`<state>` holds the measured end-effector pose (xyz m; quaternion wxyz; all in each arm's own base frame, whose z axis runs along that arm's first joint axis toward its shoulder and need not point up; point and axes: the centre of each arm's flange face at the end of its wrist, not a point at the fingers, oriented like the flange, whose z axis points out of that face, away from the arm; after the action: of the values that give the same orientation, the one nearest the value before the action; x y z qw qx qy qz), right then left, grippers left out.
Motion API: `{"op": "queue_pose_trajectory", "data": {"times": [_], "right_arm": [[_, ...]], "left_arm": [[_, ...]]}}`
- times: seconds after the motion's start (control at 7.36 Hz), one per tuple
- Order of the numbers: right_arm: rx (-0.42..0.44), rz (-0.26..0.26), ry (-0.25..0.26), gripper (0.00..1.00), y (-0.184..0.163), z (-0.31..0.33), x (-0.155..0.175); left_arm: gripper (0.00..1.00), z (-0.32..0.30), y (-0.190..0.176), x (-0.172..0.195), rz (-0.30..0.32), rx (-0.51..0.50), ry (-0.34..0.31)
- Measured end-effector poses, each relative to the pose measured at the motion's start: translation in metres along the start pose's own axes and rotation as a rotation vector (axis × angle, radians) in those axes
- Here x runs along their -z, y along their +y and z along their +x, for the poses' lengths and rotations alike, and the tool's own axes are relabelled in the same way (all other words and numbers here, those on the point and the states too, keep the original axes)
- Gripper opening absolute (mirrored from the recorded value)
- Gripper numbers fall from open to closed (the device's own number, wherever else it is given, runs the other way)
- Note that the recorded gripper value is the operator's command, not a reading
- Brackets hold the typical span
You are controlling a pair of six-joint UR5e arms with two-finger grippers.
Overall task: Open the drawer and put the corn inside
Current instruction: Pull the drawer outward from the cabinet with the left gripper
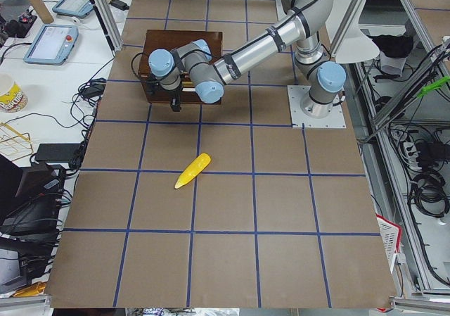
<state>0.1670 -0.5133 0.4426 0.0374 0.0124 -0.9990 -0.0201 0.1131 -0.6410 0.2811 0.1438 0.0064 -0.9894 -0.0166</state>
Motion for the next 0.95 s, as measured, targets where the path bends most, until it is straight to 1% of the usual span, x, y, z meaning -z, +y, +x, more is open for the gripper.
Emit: {"op": "queue_pose_trajectory", "data": {"times": [0.95], "right_arm": [[0.000, 0.000, 0.000, 1.00, 0.000, 0.000, 0.000]], "left_arm": [[1.00, -0.017, 0.000, -0.002, 0.000, 0.039, 0.009]]}}
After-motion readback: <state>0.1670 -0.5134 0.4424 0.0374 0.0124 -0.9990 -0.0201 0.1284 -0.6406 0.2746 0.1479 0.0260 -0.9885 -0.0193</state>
